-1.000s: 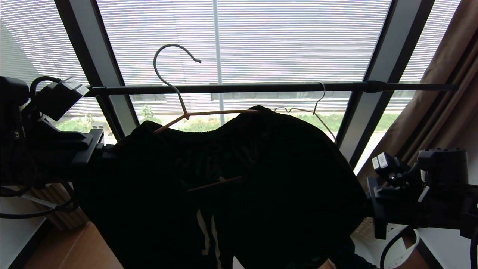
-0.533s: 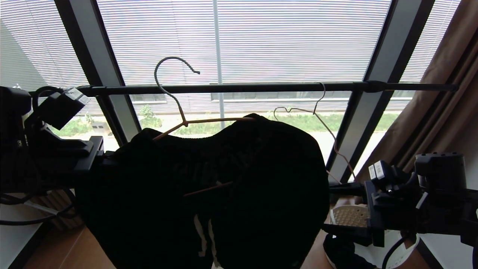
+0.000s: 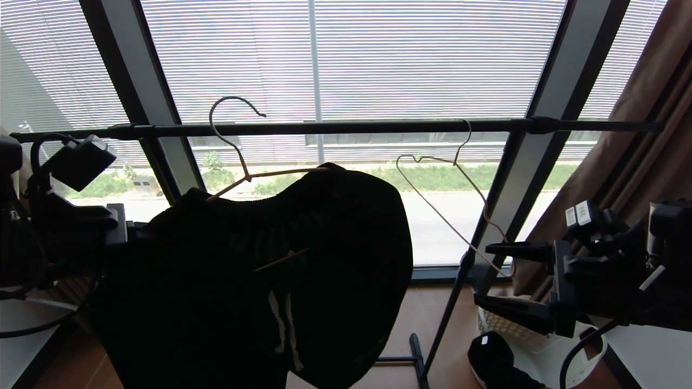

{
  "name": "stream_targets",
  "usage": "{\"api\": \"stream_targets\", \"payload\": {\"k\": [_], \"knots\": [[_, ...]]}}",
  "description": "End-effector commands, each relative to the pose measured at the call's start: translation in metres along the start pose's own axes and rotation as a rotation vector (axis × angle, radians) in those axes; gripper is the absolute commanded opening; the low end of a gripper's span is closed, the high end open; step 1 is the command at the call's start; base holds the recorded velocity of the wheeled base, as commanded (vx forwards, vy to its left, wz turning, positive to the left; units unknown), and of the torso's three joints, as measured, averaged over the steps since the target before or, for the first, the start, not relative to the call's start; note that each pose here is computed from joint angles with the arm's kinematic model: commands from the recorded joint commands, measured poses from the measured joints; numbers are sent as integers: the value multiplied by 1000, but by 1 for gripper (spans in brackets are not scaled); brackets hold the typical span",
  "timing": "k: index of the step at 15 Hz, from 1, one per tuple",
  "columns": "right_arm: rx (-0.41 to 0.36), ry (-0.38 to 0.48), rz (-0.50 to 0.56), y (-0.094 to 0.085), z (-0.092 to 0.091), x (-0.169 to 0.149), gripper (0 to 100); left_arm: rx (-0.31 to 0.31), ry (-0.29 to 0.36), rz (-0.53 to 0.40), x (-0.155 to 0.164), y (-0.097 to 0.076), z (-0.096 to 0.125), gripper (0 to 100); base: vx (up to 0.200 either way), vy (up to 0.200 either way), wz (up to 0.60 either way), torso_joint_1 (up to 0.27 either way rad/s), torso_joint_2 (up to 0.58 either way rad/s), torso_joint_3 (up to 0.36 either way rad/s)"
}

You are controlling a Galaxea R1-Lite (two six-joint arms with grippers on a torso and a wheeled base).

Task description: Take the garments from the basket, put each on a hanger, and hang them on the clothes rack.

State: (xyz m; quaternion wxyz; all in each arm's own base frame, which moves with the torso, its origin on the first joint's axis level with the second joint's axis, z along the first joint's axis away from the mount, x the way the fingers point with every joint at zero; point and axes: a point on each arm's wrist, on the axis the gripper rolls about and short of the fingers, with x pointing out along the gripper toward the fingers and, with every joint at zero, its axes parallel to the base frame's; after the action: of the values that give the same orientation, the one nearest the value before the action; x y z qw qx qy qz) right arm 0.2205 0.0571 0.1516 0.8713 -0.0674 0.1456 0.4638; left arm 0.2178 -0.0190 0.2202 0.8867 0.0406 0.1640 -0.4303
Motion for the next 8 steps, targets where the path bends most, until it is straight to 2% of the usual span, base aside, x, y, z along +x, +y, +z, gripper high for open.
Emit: {"api": "stream_targets", "payload": {"k": [1, 3, 5, 7, 8], "knots": [[3, -51, -50, 5, 17, -10, 100, 8, 5, -6, 9, -7, 8, 0, 0, 0, 0, 0, 0, 0], [39, -67, -87, 11, 27, -8, 100, 10, 18, 49, 30, -11, 17, 0, 0, 0, 0, 0, 0, 0], [85, -96, -93, 14, 35, -11, 100, 8, 36, 123, 61, -12, 17, 0, 0, 0, 0, 0, 0, 0], [94, -104, -94, 14, 37, -12, 100, 11, 43, 154, 73, -12, 16, 0, 0, 0, 0, 0, 0, 0], [92, -108, -96, 14, 38, -12, 100, 9, 75, 180, 94, -9, 10, 0, 0, 0, 0, 0, 0, 0]]}}
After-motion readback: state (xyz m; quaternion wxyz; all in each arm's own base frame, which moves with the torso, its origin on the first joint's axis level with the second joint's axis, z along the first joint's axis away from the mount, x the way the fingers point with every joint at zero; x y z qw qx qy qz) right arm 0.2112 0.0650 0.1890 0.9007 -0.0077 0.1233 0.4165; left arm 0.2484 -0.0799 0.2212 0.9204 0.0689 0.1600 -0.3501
